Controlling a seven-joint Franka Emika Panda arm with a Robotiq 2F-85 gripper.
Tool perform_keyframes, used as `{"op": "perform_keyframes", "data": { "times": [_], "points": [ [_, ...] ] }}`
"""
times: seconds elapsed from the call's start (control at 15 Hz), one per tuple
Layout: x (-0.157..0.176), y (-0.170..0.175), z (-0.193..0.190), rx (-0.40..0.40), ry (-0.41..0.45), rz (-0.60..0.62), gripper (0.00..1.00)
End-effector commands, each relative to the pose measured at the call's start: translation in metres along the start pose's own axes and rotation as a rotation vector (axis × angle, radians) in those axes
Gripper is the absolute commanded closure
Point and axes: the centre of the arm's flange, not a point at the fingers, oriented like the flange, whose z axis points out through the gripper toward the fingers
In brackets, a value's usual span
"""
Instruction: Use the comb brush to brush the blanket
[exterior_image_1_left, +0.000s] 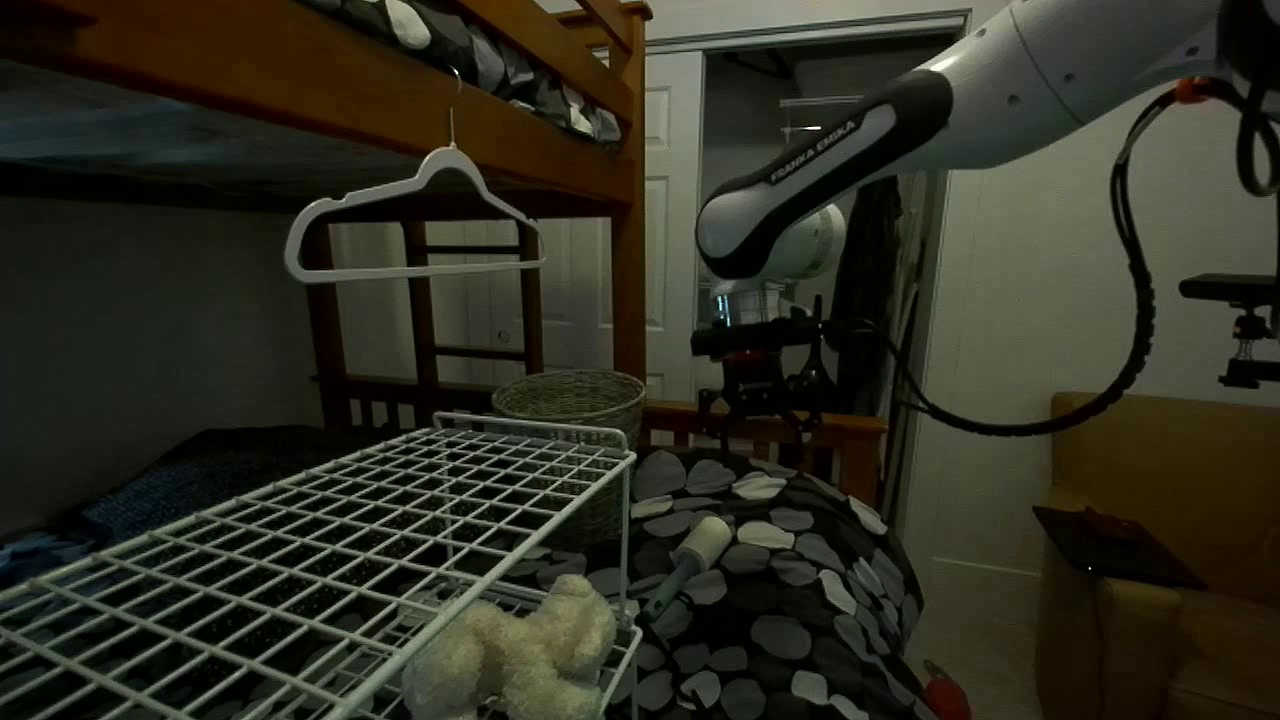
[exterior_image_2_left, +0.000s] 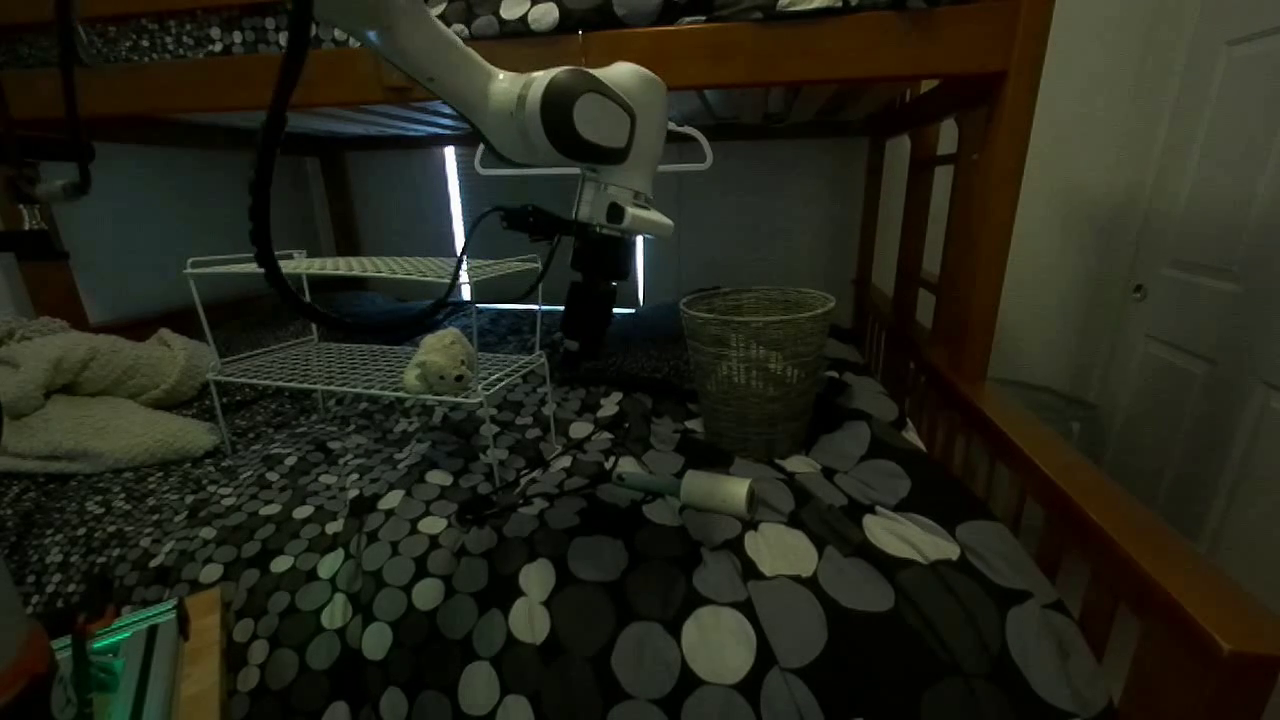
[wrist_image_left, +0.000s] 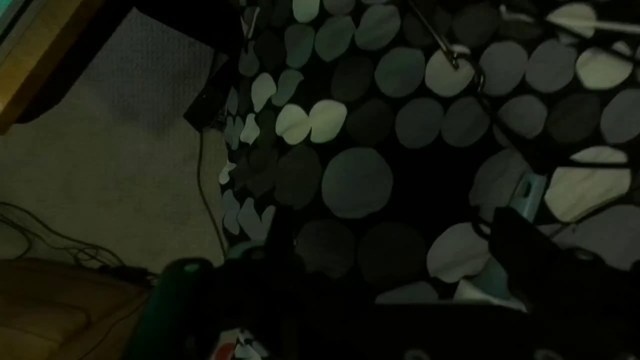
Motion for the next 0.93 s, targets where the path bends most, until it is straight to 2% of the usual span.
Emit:
{"op": "perform_keyframes", "data": {
  "times": [0.0, 0.27, 0.33, 0.47, 0.8, 0.87],
  "points": [
    [0.017, -0.033, 0.028, -0.077, 0.132, 0.132, 0.00],
    [0.027, -0.060, 0.059, -0.096, 0.336, 0.204, 0.00],
    [0.020, -0.045, 0.047, -0.077, 0.260, 0.161, 0.00],
    [0.019, -0.051, 0.056, -0.085, 0.267, 0.160, 0.00],
    [0.021, -0.050, 0.047, -0.073, 0.274, 0.163, 0.00],
    [0.028, -0.062, 0.061, -0.056, 0.310, 0.153, 0.00]
  ]
}}
